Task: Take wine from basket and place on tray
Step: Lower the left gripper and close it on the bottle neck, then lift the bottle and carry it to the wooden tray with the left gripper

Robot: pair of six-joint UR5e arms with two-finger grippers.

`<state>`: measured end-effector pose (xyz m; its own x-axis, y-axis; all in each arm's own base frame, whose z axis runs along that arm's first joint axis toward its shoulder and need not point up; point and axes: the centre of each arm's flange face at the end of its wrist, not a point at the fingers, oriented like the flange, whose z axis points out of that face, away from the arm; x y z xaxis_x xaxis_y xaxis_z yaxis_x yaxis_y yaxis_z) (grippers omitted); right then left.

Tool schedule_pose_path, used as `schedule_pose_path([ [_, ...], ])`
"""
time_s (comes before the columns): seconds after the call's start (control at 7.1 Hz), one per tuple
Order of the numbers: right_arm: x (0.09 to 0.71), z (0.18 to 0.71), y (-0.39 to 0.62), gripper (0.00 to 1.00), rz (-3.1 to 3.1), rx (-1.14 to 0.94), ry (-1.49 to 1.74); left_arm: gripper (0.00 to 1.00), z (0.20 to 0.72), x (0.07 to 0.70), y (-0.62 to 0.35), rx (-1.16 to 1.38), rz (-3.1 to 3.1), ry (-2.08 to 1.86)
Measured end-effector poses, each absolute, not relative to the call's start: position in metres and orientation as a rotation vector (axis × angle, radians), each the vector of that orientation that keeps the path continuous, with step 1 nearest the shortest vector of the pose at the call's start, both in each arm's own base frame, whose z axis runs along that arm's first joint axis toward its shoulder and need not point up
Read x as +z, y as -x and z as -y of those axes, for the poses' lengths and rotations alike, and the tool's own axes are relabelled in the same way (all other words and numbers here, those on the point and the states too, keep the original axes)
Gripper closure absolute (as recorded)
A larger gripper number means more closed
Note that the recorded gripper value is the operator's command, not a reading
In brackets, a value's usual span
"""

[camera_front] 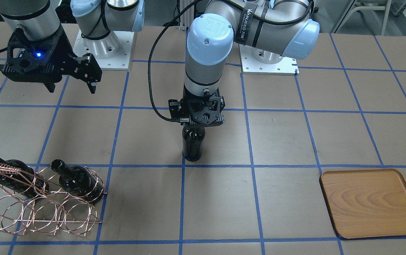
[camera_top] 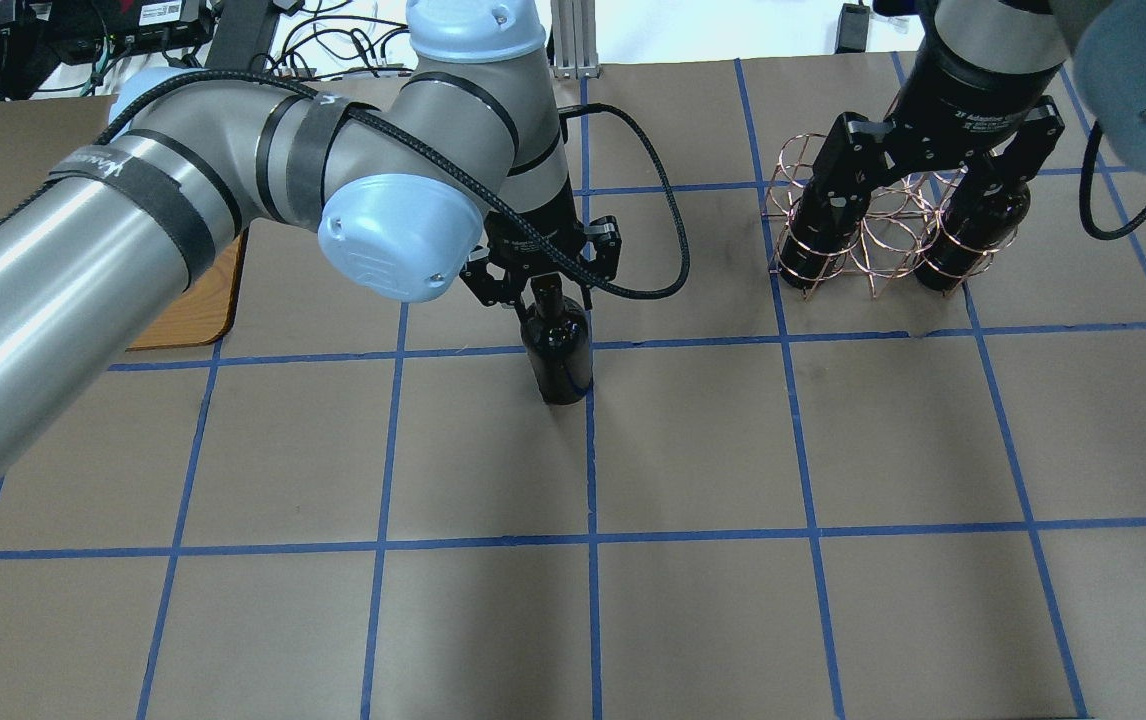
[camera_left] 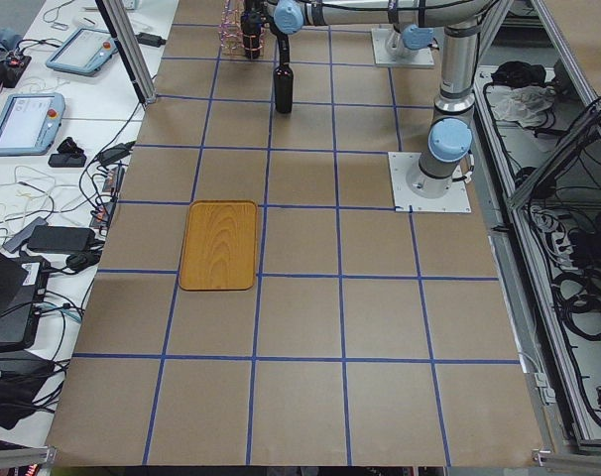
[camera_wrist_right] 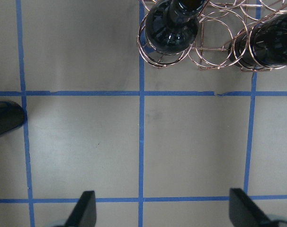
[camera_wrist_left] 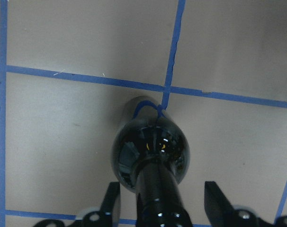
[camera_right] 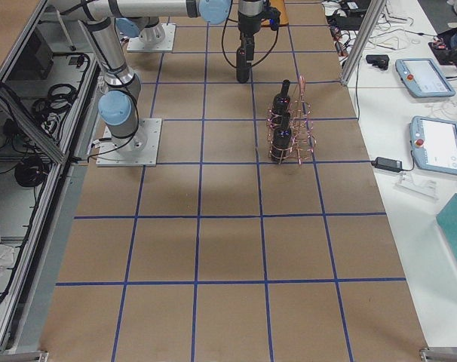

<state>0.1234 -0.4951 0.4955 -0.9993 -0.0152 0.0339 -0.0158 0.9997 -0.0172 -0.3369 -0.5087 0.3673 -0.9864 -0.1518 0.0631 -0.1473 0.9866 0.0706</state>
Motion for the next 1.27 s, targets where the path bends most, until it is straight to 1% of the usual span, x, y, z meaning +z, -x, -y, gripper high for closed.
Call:
schedule_pose_path([
  [0.28, 0.496, 0.495, -0.123, 0.0, 3.108, 0.032, -0.025, 0.51, 0.509, 0.366, 0.337, -0.102, 3.064, -0.23],
  [0.56, 0.496, 0.496, -0.123, 0.0, 3.108, 0.037, -0.025, 0.58, 0.508, 0.367, 0.337, -0.096, 3.065, -0.223],
  [0.99, 0.496, 0.497, -0.123, 0.0, 3.107, 0.045, -0.025, 0.81, 0.507, 0.374, 0.336, -0.073, 3.068, -0.206],
  [1.27, 0.496, 0.497, -0.123, 0.0, 3.106, 0.046, -0.025, 0.86, 0.503, 0.389, 0.331, -0.03, 3.074, -0.141],
])
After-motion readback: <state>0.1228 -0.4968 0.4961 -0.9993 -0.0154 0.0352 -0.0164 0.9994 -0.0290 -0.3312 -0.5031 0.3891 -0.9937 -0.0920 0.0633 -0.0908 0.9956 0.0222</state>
